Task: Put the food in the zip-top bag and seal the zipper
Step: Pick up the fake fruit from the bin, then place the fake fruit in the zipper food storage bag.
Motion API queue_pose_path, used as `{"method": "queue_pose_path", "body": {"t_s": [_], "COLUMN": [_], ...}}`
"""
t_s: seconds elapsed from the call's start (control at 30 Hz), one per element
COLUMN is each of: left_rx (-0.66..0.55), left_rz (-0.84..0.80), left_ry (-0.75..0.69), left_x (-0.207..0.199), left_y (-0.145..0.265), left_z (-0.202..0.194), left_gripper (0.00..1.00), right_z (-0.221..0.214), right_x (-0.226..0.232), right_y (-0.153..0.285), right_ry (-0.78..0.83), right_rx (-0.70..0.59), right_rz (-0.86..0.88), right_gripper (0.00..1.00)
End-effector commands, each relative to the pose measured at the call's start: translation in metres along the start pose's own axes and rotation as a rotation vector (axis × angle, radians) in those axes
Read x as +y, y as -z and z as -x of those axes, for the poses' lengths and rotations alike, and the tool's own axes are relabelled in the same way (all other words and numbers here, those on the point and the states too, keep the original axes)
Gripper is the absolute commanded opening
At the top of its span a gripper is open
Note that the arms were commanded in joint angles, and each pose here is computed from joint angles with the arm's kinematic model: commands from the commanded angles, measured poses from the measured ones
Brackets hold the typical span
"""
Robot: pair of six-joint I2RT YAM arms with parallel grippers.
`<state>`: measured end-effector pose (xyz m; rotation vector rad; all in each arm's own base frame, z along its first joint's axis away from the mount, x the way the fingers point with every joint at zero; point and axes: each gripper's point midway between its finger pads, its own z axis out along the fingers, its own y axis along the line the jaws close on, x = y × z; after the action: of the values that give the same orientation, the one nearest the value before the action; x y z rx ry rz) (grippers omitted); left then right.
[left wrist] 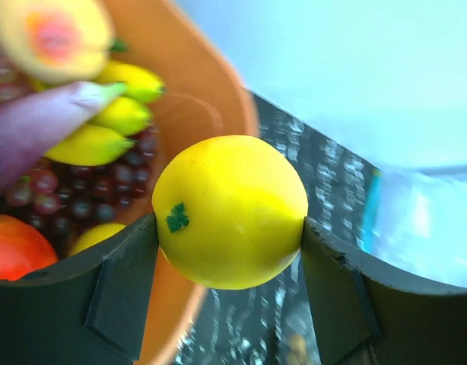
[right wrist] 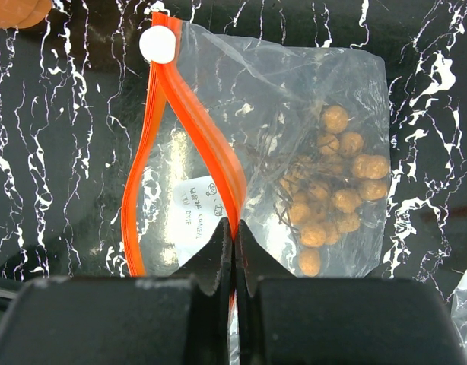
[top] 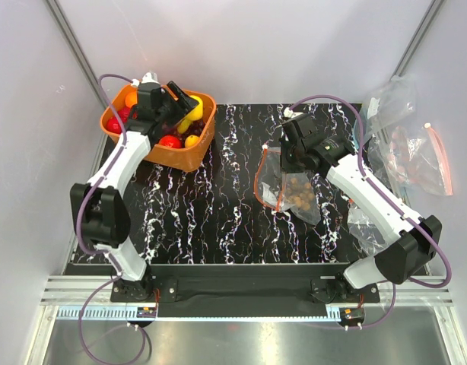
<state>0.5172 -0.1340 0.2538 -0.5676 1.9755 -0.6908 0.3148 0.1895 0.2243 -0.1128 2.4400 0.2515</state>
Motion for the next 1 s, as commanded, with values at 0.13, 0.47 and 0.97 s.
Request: {"method": "queue_pose_path", "body": {"t_s": [0.13,0.47,0.97], "left_rx": [0.108,0.128,0.17], "left_rz": [-0.254,-0.407,-0.496], "left_ry": [-0.114,-0.191,-0.139], "left_x": [-0.055,-0.109,-0.145], "left_y": [0.052,0.123,0.163], "left_z": [-0.036,-0.096,-0.199], "left_gripper": [0.5,0.5,0.49], "right_z": [0.016,0.015,0.015], "right_x": [0.013,0.015,0.005], "right_y": [0.008,0.004,0.009], "right_ry": [-0.002,-0.013,-0.013], "right_rx": [-0.043,-0.041,-0.055], "right_rz": [0.07,0.078,0.032], "right_gripper": [0.0,0.0,0.0]}}
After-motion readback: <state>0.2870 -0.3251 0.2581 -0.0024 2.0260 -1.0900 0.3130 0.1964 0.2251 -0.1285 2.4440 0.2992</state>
